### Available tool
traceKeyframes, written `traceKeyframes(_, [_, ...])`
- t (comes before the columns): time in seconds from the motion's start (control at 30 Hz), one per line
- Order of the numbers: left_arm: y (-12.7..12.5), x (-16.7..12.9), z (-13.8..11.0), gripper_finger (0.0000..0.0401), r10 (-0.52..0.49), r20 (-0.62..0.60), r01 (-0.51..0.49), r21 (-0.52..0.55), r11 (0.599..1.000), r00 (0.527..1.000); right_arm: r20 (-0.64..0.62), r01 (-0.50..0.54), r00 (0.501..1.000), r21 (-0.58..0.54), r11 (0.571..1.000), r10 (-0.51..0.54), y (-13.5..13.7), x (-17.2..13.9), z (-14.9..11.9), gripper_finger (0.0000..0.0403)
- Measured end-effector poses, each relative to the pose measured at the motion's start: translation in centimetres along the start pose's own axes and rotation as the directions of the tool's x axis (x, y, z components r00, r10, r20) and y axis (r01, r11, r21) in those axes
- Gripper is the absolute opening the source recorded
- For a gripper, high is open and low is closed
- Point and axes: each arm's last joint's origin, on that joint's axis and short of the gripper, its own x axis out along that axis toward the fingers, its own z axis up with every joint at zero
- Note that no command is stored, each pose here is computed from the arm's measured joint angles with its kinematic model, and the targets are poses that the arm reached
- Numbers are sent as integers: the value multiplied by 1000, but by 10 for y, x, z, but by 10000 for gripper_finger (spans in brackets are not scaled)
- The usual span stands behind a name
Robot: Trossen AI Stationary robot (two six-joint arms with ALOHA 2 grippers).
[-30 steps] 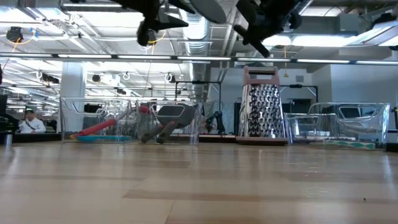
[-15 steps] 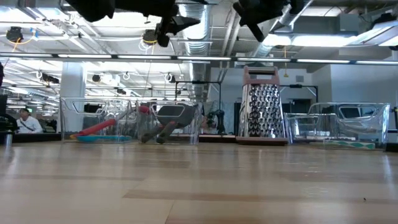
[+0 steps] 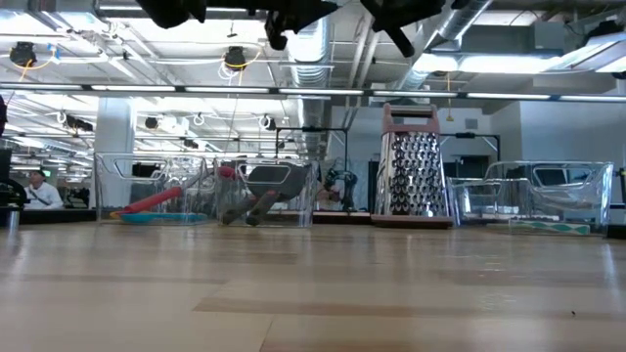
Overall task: Pick & Place Kitchen Items
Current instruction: Put the black spatula into the middle transparent bin
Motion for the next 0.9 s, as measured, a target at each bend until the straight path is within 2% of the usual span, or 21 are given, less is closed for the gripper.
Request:
traceKeyframes(0.07, [-1,0,0,189,-36,-7,36,8,999,999,2,-14,1000,-38,999,14,2,-4,-1,99])
traceKeyframes(0.27, [-1,0,0,187,-40,-5,40,-8,999,999,14,-39,999,-117,992,41,6,-13,-1,99])
traceKeyframes(0.43, [0,0,1,187,-39,-2,39,-11,999,999,9,-56,998,-133,990,58,7,-14,-2,98])
traceKeyframes(0.63, [3,2,4,186,-28,31,29,-21,999,999,-6,-134,991,-131,982,135,9,-14,-3,98])
traceKeyframes(0.9, [3,2,4,178,-27,34,28,-22,999,999,3,-157,987,-106,982,158,10,-14,0,98])
